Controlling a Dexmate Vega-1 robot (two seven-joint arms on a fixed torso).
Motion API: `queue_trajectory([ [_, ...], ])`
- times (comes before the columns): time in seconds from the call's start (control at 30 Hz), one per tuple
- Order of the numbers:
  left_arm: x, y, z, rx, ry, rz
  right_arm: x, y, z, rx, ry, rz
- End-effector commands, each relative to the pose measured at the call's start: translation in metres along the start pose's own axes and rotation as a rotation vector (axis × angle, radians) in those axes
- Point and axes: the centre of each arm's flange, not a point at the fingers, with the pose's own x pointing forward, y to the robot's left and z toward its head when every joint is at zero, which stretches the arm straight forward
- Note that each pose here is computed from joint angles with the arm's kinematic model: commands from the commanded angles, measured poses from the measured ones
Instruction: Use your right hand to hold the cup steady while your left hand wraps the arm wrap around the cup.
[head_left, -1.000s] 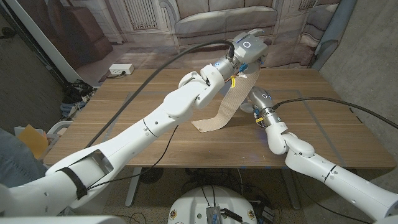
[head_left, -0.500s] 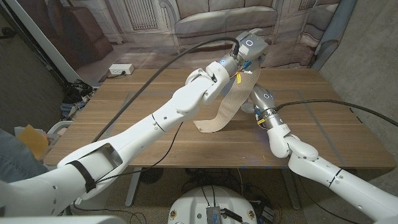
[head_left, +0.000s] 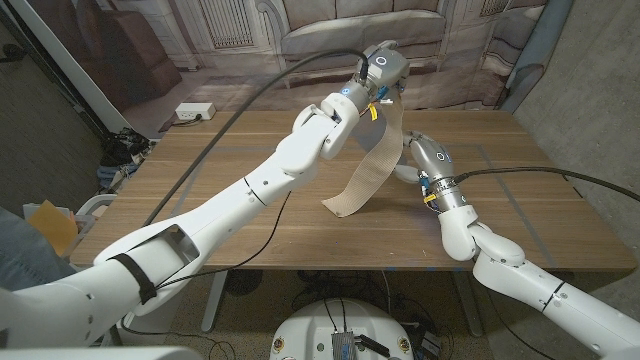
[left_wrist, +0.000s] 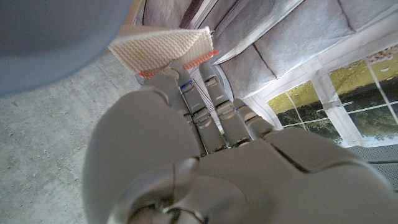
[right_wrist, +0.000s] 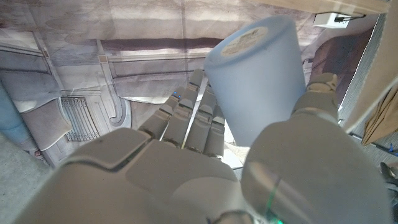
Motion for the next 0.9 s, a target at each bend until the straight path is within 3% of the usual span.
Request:
queue_trajectory([
  [0.03,-0.004,-0.013,-0.027,-0.055,0.084,-0.015,-0.005,-0.019,-0.004,0.045,0.032,-0.077],
  [0.33,-0.008,-0.017,-0.039,-0.136,0.112,-0.035,-0.006,-0.025,-0.01,0.088,0.071,-0.113],
  [0.9,-0.016,-0.035,-0.046,-0.213,0.13,-0.056,-0.001,-0.03,-0.006,0.149,0.068,-0.153],
])
